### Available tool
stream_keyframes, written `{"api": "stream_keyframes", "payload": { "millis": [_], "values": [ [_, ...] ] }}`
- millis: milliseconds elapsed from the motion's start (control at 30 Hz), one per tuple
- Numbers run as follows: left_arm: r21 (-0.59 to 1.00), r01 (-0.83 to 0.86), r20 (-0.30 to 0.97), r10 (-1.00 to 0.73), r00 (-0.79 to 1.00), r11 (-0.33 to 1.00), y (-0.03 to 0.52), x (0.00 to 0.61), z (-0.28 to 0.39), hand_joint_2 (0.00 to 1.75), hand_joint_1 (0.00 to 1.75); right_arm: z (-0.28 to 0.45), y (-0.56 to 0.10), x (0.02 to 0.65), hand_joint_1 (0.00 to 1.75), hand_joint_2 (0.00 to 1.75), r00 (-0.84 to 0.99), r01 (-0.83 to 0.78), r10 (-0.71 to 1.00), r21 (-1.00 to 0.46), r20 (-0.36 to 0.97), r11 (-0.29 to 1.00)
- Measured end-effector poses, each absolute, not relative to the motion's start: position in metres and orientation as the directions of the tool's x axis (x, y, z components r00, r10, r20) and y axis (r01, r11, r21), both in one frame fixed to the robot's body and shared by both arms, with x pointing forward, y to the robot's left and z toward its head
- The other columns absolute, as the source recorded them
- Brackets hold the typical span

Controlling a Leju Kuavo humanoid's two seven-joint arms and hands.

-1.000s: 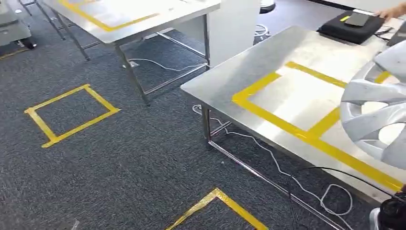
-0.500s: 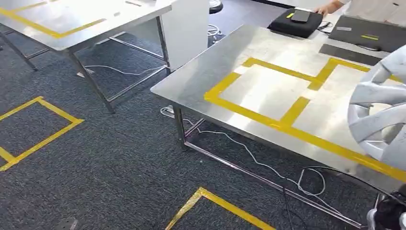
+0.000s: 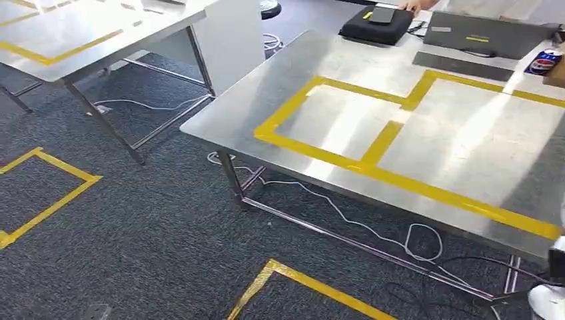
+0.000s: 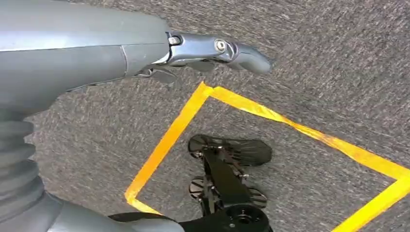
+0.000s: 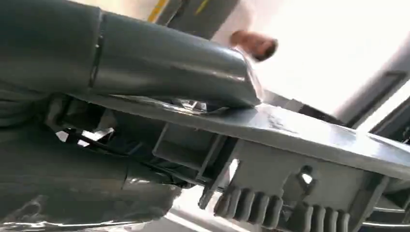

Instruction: Take the parts from the cabinet and place them on the table.

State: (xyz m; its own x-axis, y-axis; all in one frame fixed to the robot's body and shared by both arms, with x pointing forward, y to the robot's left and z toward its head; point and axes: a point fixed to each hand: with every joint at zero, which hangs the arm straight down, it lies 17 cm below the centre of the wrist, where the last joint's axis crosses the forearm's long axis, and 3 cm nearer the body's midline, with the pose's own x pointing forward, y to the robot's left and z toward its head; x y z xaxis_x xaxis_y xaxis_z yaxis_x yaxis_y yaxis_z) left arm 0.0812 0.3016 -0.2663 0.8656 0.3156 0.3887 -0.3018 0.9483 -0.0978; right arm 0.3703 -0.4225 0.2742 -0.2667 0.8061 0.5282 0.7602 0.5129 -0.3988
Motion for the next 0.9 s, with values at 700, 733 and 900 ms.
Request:
{"api": "stream_keyframes", "payload": {
  "millis": [700, 733, 900],
  "values": [
    [-0.102, -0.232, 0.396, 0.253, 0.883, 0.967, 0.313, 0.088, -0.264, 1.75, 0.0, 0.196, -0.505, 0.448, 1.75, 0.0, 0.184, 0.25, 0.933, -0.903, -0.309, -0.348],
    [-0.103, -0.231, 0.397, 0.253, 0.883, 0.968, 0.313, 0.088, -0.264, 1.75, 0.0, 0.194, -0.51, 0.455, 1.75, 0.0, 0.185, 0.223, 0.934, -0.913, -0.305, -0.342],
    [-0.102, -0.219, 0.392, 0.242, 0.887, 0.97, 0.315, 0.089, -0.264, 1.75, 0.0, 0.203, -0.53, 0.485, 1.75, 0.0, 0.181, 0.17, 0.937, -0.929, -0.298, -0.329]
  ]
}}
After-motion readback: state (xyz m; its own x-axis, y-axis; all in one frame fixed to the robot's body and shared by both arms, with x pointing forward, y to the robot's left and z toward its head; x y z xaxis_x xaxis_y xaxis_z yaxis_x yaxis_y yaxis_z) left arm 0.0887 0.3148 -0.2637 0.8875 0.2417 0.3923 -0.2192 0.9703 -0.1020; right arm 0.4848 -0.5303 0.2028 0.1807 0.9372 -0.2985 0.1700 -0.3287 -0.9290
